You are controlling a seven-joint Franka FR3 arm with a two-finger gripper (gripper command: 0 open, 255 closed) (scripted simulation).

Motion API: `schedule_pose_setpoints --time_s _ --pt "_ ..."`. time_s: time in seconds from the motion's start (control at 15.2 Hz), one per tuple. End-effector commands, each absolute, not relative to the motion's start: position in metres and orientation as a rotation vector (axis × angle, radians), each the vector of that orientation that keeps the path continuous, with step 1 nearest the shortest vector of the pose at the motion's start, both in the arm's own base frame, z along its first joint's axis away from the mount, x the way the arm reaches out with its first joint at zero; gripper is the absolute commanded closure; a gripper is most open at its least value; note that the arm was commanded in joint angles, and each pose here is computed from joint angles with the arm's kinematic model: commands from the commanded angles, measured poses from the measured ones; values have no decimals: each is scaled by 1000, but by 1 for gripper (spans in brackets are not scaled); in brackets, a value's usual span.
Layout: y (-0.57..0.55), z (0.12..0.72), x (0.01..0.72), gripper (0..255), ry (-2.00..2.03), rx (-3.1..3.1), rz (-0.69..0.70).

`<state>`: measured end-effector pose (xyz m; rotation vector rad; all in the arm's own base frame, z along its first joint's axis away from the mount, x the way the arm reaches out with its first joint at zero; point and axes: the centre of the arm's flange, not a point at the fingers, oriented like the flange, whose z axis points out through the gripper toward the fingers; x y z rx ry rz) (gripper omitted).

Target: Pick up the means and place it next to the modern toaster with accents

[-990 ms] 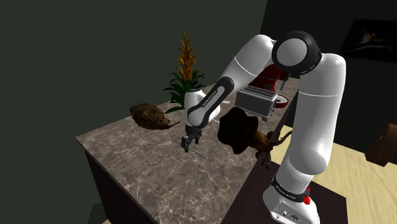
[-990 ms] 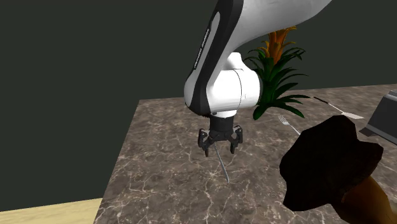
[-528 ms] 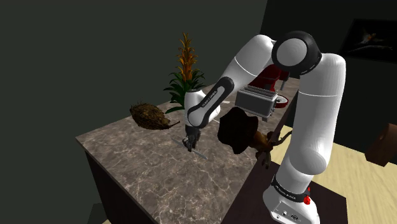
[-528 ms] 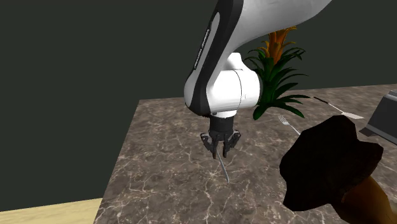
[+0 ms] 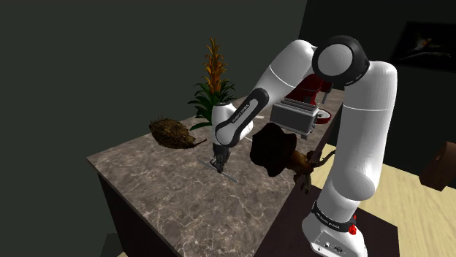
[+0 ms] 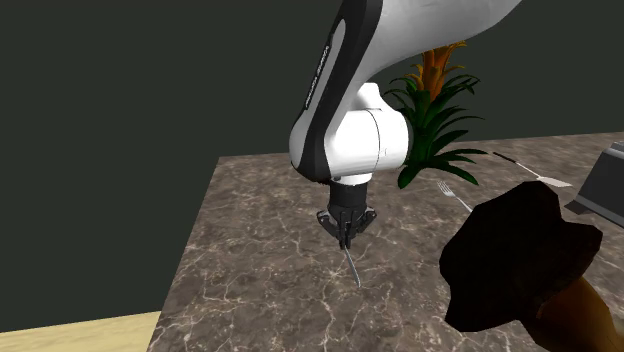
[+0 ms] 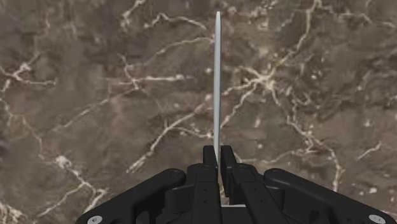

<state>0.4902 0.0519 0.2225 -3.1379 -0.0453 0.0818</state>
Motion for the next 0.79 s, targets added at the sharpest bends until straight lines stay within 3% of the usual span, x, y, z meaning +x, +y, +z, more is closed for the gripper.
schedule_pose_setpoints --time_s 0.0,0.73 --pt "52 228 490 255 -45 -3138 82" --pt "52 286 490 255 -45 -3138 82"
